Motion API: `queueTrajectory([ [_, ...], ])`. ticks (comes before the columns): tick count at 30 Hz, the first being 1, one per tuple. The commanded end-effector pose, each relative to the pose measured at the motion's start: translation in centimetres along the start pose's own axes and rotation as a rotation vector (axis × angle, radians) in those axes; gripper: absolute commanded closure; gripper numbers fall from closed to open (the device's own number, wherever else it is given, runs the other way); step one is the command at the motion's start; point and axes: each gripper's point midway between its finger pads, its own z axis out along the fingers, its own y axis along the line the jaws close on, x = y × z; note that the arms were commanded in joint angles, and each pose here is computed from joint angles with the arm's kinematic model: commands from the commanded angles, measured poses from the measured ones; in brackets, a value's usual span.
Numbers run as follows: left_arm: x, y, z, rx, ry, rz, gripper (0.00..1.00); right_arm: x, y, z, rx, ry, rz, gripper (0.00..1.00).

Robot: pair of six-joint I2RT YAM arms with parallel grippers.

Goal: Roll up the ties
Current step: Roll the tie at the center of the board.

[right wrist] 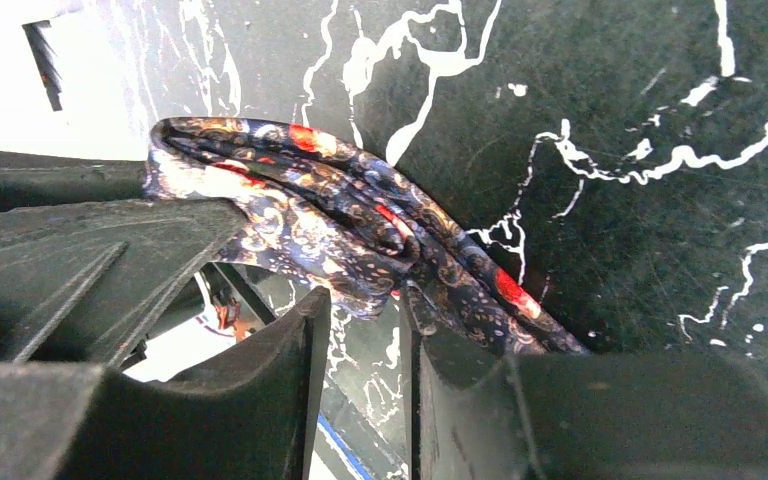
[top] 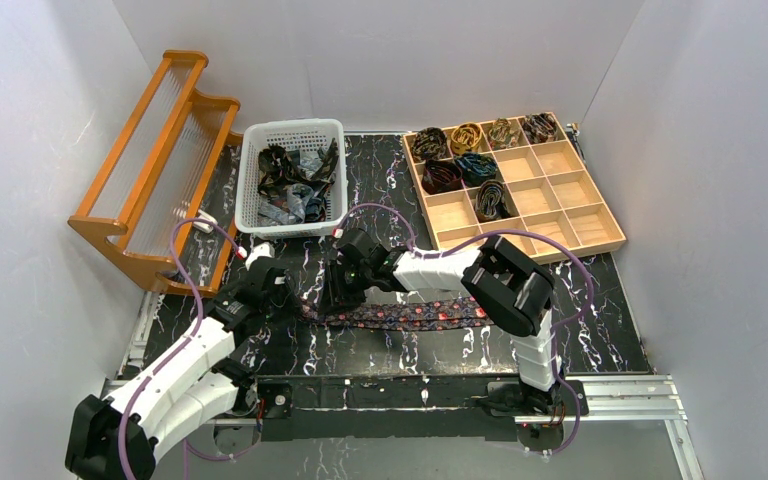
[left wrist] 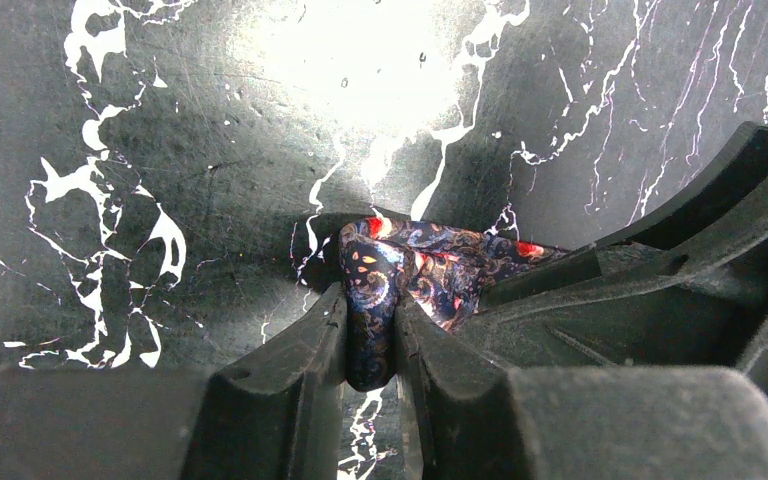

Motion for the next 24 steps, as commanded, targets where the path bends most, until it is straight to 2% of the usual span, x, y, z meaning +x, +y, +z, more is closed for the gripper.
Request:
queueTrajectory([
  [1,-0.2,0.3,-0.1,-0.005,-0.024,0.006,0.8,-0.8,1.0,-0.7,0.009,-0.022,-0.023,0.61],
  [5,-0.3,0.3,-0.2,0.001,-0.03,0.002,0.8,-1.1,0.0,-0.4,0.055,-0.04,-0.018,0.66],
  [10,-0.4,0.0,-0.3,0.022,-0.04,0.007,0.8,-0.8,-0.4,0.6,0.051,-0.01,-0.014,0.77],
  [18,-1.4,-1.0,-0.9,0.063,-0.082,0.017,0.8,-0.4,-1.1,1.3,0.06,0.009,0.004,0.79],
  [24,-1.0,-0.8,-0.6,0.019,-0.084,0.078,0.81,-0.7,-0.7,1.0,0.048,0.003,0.003,0.79],
])
